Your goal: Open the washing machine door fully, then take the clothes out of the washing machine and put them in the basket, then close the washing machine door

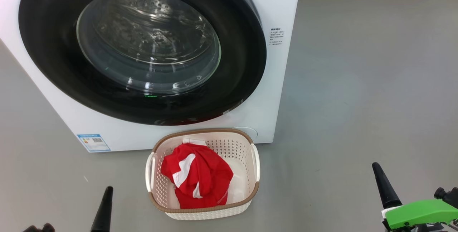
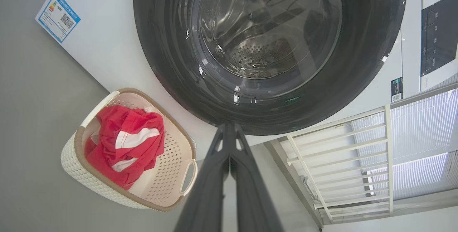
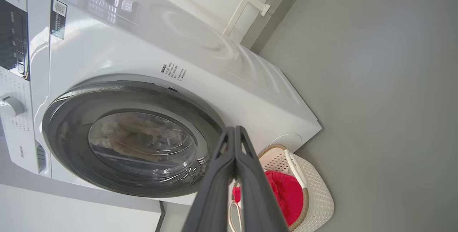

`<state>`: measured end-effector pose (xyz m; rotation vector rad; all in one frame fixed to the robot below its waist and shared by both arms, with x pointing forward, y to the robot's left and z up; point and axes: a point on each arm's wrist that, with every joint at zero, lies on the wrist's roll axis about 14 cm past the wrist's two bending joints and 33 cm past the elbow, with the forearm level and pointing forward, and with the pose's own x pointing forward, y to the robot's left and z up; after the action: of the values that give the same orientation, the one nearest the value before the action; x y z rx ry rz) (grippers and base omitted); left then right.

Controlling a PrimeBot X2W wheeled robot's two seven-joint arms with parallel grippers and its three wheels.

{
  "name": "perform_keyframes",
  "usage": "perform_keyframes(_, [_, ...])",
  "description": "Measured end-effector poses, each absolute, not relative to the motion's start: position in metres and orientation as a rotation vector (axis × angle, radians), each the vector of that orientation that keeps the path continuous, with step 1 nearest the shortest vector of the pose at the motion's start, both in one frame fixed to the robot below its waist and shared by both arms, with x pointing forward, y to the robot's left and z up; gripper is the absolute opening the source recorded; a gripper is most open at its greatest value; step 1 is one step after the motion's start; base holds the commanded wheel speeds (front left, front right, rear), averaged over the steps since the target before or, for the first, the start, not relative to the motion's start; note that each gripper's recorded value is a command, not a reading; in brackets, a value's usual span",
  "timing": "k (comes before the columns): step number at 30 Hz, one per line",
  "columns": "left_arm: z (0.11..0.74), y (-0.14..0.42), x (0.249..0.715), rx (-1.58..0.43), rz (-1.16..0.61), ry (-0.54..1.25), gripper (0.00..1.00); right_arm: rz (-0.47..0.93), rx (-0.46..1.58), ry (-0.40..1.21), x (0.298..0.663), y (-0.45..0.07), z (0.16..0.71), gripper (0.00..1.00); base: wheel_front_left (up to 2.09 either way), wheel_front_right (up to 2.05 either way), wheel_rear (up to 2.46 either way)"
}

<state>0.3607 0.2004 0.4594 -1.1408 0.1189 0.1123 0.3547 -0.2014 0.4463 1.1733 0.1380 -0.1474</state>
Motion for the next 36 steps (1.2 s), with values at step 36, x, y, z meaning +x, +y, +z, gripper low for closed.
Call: perform_keyframes(36, [0.479,0.189,0.375,-1.514,0.052,0.09,0.0,-0.099,1.526,0.058,0.372,-0.206,0.474,0.0,0.0,0.0,0.0])
